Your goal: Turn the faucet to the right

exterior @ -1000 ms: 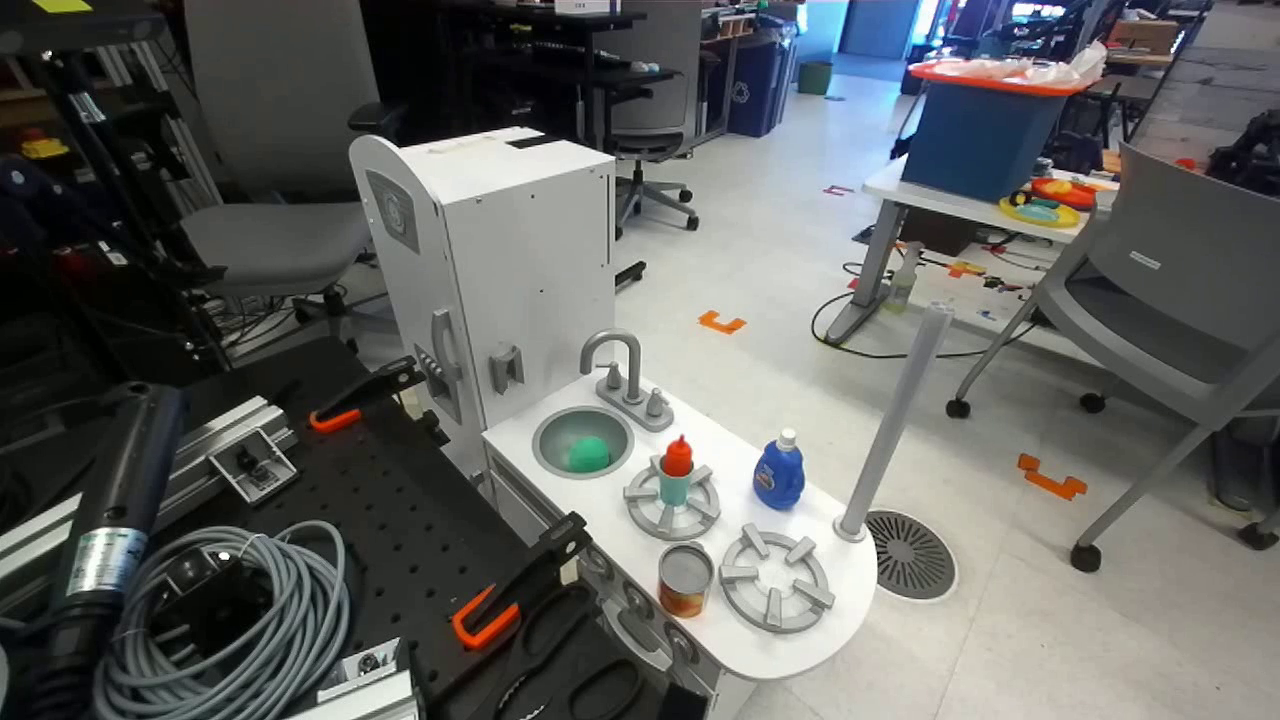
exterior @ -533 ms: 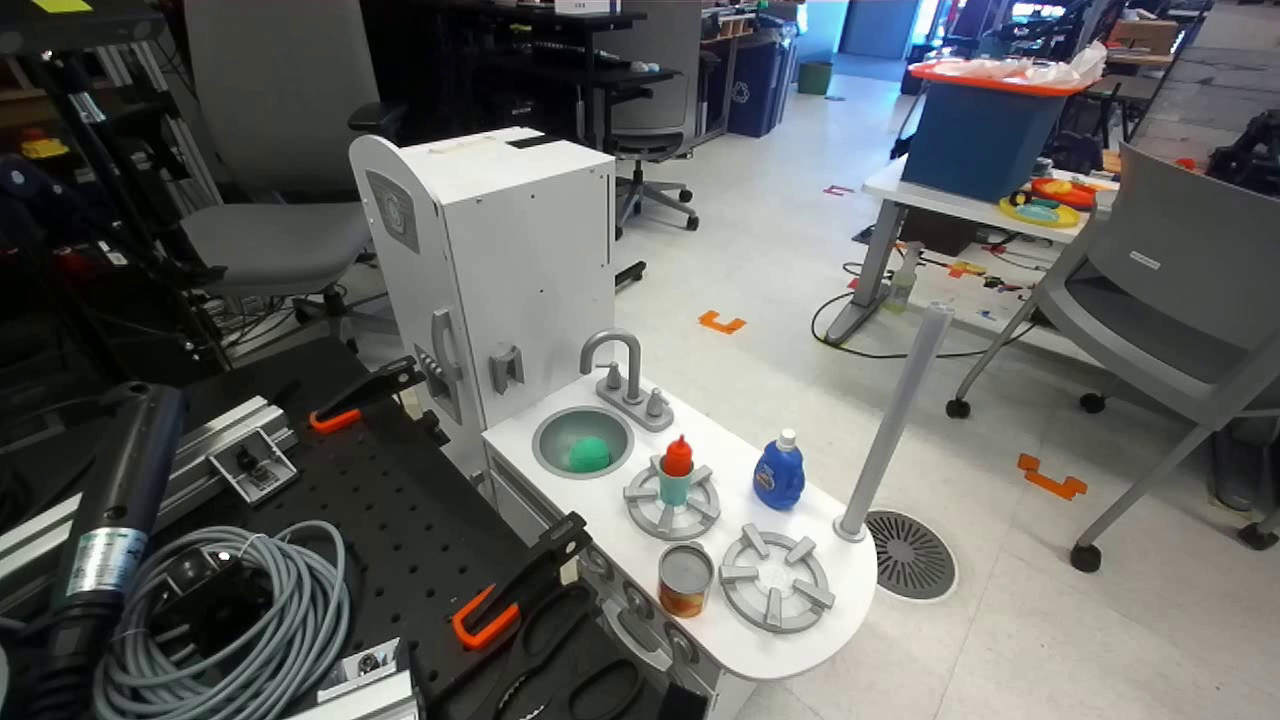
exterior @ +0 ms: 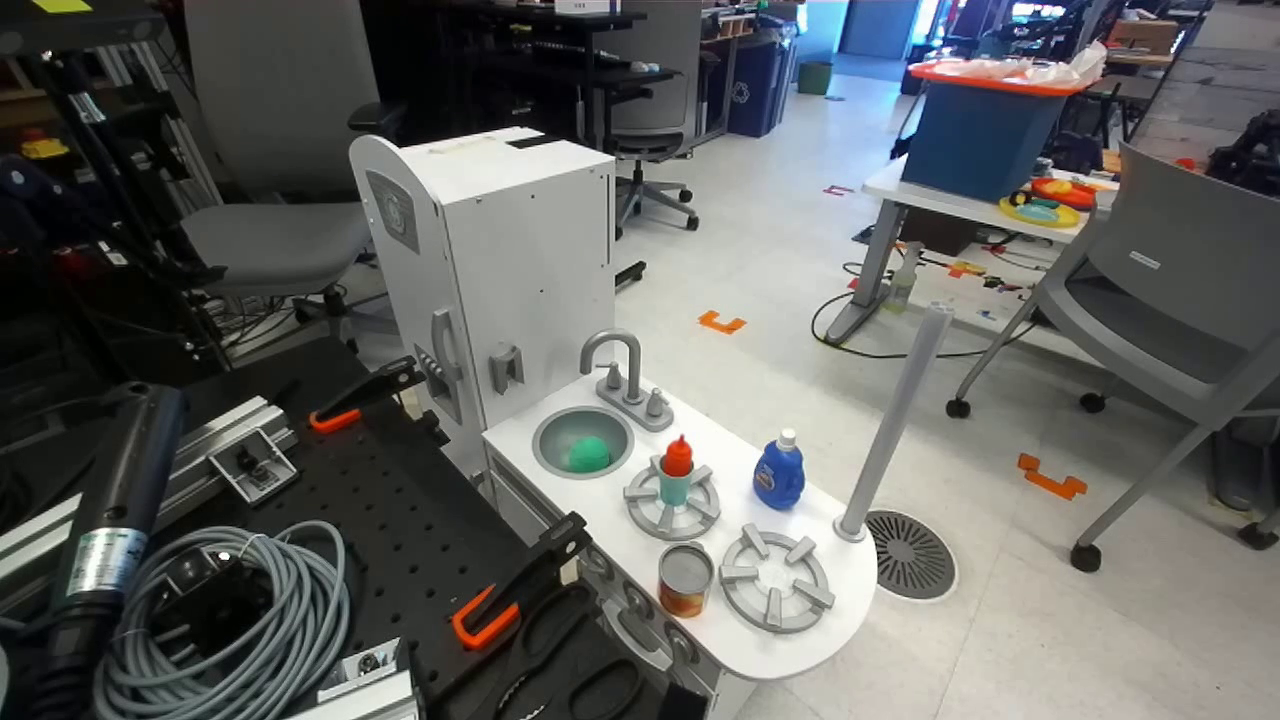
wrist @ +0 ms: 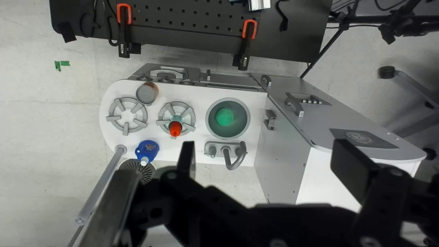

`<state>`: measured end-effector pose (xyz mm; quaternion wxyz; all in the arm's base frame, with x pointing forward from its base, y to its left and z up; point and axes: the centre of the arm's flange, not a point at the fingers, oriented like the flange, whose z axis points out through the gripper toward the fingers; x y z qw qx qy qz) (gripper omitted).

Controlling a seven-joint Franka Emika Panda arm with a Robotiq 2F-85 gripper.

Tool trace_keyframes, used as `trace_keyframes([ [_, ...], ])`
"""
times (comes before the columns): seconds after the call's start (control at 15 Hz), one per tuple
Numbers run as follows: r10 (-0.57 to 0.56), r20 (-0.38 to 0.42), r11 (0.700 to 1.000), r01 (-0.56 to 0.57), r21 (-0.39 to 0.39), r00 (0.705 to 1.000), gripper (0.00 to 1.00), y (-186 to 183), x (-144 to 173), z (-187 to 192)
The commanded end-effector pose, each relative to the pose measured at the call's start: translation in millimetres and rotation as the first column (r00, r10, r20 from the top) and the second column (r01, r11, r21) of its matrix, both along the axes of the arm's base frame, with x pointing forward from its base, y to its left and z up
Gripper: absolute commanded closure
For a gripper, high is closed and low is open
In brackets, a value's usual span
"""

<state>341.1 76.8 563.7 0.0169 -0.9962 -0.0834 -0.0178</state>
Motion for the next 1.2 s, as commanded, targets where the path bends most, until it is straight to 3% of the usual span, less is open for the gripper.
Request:
trace_keyframes([
  [0.0,-0.056,-0.036,0.998,0.055,-0.034,0.998,0.0,2.6,55.6,-38.0],
  [0.33,-0.129,-0.102,0.99,0.122,-0.073,0.986,0.0,10.1,135.3,-147.4],
  [0.67,-0.195,-0.164,0.981,0.192,-0.037,0.967,0.0,20.8,200.8,-267.0],
  [1.13,-0.259,-0.111,0.966,0.258,-0.026,0.959,0.0,30.6,276.4,-403.1],
])
